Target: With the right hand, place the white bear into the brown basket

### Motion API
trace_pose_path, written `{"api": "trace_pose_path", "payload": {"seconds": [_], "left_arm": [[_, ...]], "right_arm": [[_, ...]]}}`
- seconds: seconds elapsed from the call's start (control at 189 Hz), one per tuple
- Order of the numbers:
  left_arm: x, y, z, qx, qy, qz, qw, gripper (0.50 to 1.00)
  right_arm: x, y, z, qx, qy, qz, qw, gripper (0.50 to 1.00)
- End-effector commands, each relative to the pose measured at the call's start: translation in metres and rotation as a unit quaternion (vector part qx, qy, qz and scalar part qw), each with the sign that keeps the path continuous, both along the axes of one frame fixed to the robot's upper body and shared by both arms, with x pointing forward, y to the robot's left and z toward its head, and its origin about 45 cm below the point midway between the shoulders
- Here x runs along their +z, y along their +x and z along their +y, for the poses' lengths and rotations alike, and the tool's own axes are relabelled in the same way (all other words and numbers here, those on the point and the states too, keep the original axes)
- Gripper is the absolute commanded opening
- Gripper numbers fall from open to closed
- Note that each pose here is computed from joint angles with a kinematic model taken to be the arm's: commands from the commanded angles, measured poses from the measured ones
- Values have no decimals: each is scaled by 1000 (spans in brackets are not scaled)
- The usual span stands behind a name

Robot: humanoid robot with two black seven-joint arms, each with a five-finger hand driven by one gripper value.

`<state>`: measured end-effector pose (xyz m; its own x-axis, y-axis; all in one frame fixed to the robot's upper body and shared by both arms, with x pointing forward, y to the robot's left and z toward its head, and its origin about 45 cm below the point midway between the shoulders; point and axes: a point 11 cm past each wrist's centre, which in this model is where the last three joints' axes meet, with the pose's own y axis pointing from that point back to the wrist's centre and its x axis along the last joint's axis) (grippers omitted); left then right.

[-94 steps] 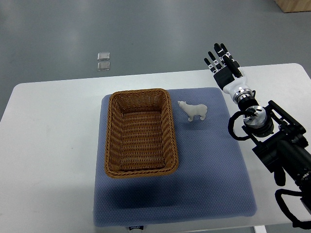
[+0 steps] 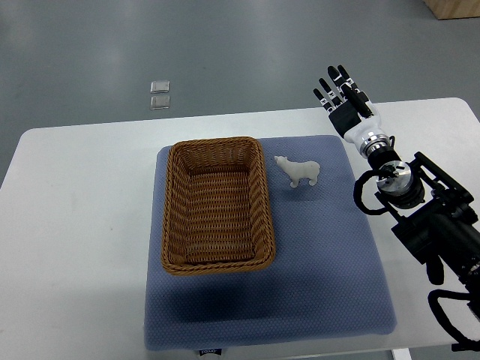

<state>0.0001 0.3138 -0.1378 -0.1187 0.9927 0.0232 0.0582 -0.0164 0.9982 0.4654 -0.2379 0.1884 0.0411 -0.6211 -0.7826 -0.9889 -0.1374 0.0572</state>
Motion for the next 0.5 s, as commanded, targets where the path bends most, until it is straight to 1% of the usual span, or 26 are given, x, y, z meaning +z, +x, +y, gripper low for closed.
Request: {"api": "trace_pose_path", "payload": {"seconds": [0.0,0.133,0.175,0.217,0.244,0.249,0.254,0.27,0.276,0.281,0.286,0.292,0.297,0.302,0.307,0.313,0.318,0.323,0.329,0.334,0.339,0.355,0.371,0.382,0.419,0.493], "left_arm": [[0,0,0,0,0,0,1000,1000],[0,0,-1,-1,-1,0,1000,1000],[0,0,-1,-1,-1,0,1000,1000],[0,0,-2,-1,-2,0,1000,1000],[0,0,-2,-1,-2,0,1000,1000],[0,0,-2,-1,-2,0,1000,1000],[0,0,-2,-1,-2,0,1000,1000],[0,0,-2,-1,-2,0,1000,1000],[0,0,-2,-1,-2,0,1000,1000],[0,0,-2,-1,-2,0,1000,1000],[0,0,-2,-1,-2,0,1000,1000],[0,0,-2,-1,-2,0,1000,1000],[0,0,-1,-1,-2,-1,1000,1000],[0,0,-1,-1,-2,-1,1000,1000],[0,0,-2,-1,-2,0,1000,1000],[0,0,-2,-1,-2,0,1000,1000],[0,0,-2,-1,-3,0,1000,1000],[0,0,-2,-1,-3,0,1000,1000],[0,0,-2,-1,-3,0,1000,1000],[0,0,-2,-1,-3,0,1000,1000],[0,0,-2,-1,-2,0,1000,1000],[0,0,-2,-1,-2,0,1000,1000],[0,0,-2,-1,-3,0,1000,1000],[0,0,-2,-1,-3,0,1000,1000],[0,0,-2,-1,-3,0,1000,1000],[0,0,-2,-1,-2,0,1000,1000]], "right_arm": [[6,4,5,49,-84,-3,995,928],[25,13,5,115,-205,-15,972,928],[33,17,4,142,-255,-21,956,928],[43,18,6,189,-320,-37,927,928],[48,16,10,242,-381,-52,891,928],[48,16,10,242,-382,-52,890,928],[47,14,12,262,-405,-56,875,928],[49,13,14,277,-427,-61,859,928],[50,11,15,294,-449,-65,841,928],[50,11,15,294,-449,-65,841,928],[50,9,18,309,-468,-69,825,928],[50,9,18,309,-468,-69,825,928],[53,9,18,319,-489,-73,809,928],[53,9,18,319,-489,-73,809,928],[54,9,19,328,-509,-75,793,928],[54,9,19,328,-509,-75,792,928],[57,9,20,335,-527,-78,777,928],[57,9,20,335,-527,-78,777,928],[60,10,21,339,-545,-81,762,928],[60,10,21,339,-546,-81,762,928],[63,10,23,346,-563,-84,746,928],[66,12,23,349,-579,-86,732,928],[70,13,25,359,-609,-86,702,928],[70,13,25,359,-609,-86,702,928],[71,14,27,380,-655,-74,648,928],[67,14,25,403,-714,-37,571,928]]}}
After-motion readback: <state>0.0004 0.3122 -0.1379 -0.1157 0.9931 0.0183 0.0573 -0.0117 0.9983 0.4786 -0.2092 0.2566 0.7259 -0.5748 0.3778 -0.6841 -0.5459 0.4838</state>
